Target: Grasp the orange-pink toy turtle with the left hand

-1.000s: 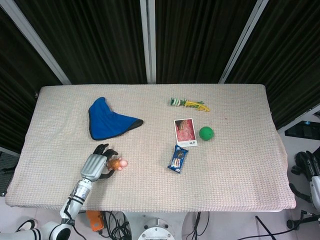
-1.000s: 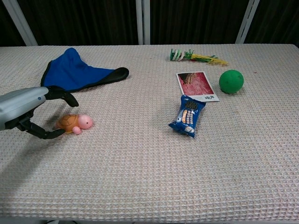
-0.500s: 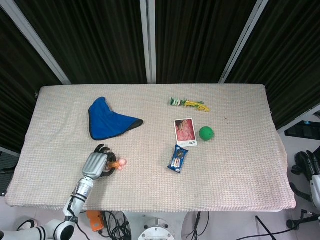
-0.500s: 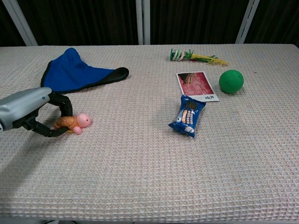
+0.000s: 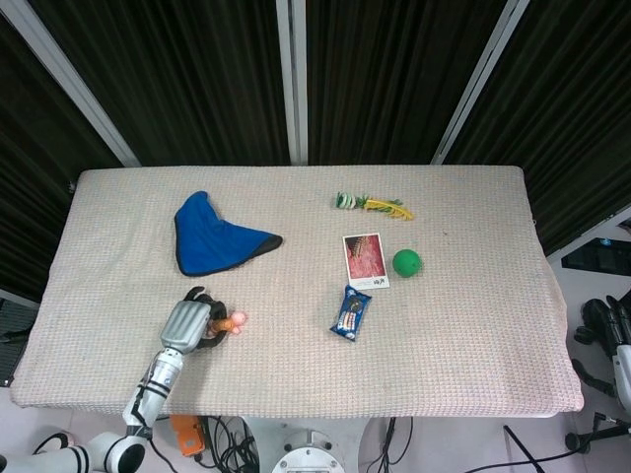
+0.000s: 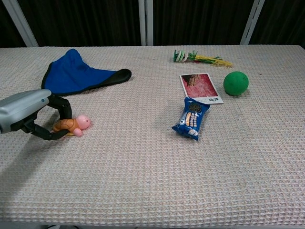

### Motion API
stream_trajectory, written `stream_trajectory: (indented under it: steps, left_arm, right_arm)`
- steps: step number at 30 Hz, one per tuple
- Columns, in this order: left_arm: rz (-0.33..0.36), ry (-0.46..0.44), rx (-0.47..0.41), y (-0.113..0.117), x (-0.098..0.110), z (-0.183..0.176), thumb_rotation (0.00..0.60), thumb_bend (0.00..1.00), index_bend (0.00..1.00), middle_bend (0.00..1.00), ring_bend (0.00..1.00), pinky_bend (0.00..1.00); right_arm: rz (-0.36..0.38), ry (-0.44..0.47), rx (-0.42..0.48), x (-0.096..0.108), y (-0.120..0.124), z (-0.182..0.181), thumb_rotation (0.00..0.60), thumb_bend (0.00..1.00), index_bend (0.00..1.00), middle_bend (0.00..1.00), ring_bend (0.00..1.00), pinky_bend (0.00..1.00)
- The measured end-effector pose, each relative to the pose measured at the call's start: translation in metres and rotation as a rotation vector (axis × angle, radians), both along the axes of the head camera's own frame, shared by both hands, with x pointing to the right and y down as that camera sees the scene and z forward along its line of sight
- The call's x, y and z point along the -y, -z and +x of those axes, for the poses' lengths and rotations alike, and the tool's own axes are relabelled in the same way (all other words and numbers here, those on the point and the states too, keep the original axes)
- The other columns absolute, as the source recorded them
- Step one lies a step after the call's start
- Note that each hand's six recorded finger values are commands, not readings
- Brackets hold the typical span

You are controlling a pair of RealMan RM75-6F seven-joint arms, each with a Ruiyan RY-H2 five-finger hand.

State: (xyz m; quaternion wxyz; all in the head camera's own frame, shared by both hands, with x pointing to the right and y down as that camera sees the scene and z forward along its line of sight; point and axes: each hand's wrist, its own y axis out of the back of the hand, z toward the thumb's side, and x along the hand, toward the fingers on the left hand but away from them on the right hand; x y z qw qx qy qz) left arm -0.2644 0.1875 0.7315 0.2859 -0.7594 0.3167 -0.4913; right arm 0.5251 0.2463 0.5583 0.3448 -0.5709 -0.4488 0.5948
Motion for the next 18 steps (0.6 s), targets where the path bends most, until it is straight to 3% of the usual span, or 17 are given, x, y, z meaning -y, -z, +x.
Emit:
stream_trajectory:
  steps: [3,7,13,18]
  left_arm:
    - [0.031,-0.005,-0.026,0.017,0.003,-0.004,0.6,0.15,0.0,0.0,0.0,0.07]
    - [0.106,0.038,-0.027,0.036,0.008,-0.024,0.6,0.14,0.0,0.0,0.0,0.04]
    - [0.177,0.084,0.079,0.068,0.005,-0.09,0.6,0.14,0.0,0.0,0.0,0.0]
    - [0.229,0.153,0.18,0.107,-0.021,-0.152,0.6,0.15,0.0,0.0,0.0,0.0]
  right_arm:
    - [0.012,0.008,0.006,-0.001,0.004,-0.003,0.6,0.15,0.0,0.0,0.0,0.0]
    - [0.028,0.016,0.022,-0.004,0.009,-0.008,0.6,0.15,0.0,0.0,0.0,0.0]
    - [0.015,0.02,0.033,-0.006,0.003,-0.013,0.6,0.15,0.0,0.0,0.0,0.0]
    - [0.008,0.037,0.03,-0.004,-0.001,-0.02,0.6,0.15,0.0,0.0,0.0,0.0]
